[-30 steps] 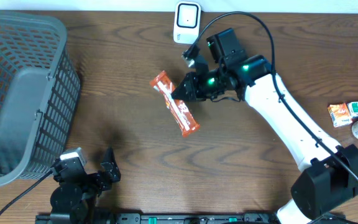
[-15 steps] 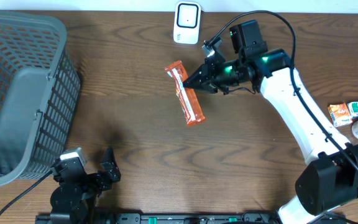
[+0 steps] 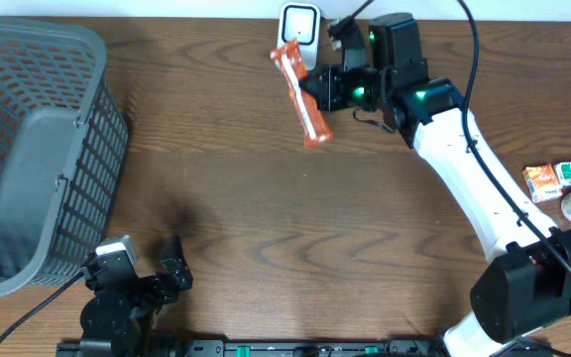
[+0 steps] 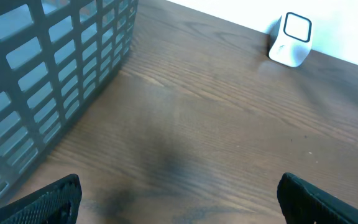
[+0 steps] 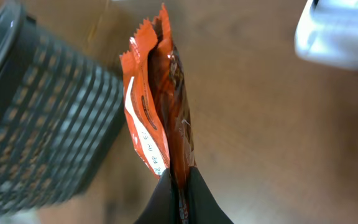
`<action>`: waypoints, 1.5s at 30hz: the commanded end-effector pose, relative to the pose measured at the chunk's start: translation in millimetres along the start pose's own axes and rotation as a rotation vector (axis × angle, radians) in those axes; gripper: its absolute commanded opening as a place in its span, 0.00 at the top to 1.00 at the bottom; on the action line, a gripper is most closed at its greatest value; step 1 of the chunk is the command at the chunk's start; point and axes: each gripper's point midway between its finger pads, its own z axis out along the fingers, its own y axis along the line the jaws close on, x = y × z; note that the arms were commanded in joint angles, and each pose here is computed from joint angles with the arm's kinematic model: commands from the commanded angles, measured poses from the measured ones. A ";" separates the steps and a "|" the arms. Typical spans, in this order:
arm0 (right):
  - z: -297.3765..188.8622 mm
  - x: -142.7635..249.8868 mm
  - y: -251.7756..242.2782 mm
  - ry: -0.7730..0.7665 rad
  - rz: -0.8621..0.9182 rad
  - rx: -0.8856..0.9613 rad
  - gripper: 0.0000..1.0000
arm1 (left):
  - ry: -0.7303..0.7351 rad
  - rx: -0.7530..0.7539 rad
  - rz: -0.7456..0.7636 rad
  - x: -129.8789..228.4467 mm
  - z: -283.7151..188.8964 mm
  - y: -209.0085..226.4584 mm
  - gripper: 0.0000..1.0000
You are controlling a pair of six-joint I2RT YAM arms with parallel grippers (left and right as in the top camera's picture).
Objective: Scan the item barcode
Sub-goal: 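Hold the chocolate bar up under the white scanner with the right gripper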
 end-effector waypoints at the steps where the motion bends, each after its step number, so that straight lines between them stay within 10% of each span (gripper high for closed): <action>1: 5.6 -24.1 -24.0 -0.107 -0.145 0.153 0.99 | -0.005 0.003 0.014 -1.7 -1.1 -0.8 0.02; 22: 117.9 -148.5 -81.6 -0.489 -0.743 0.595 0.99 | -0.005 0.003 0.014 -1.6 -1.1 -0.7 0.02; 45: 208.9 -83.8 -134.8 -0.202 -1.368 0.995 0.99 | -0.005 0.003 0.014 -1.7 -1.1 -0.8 0.02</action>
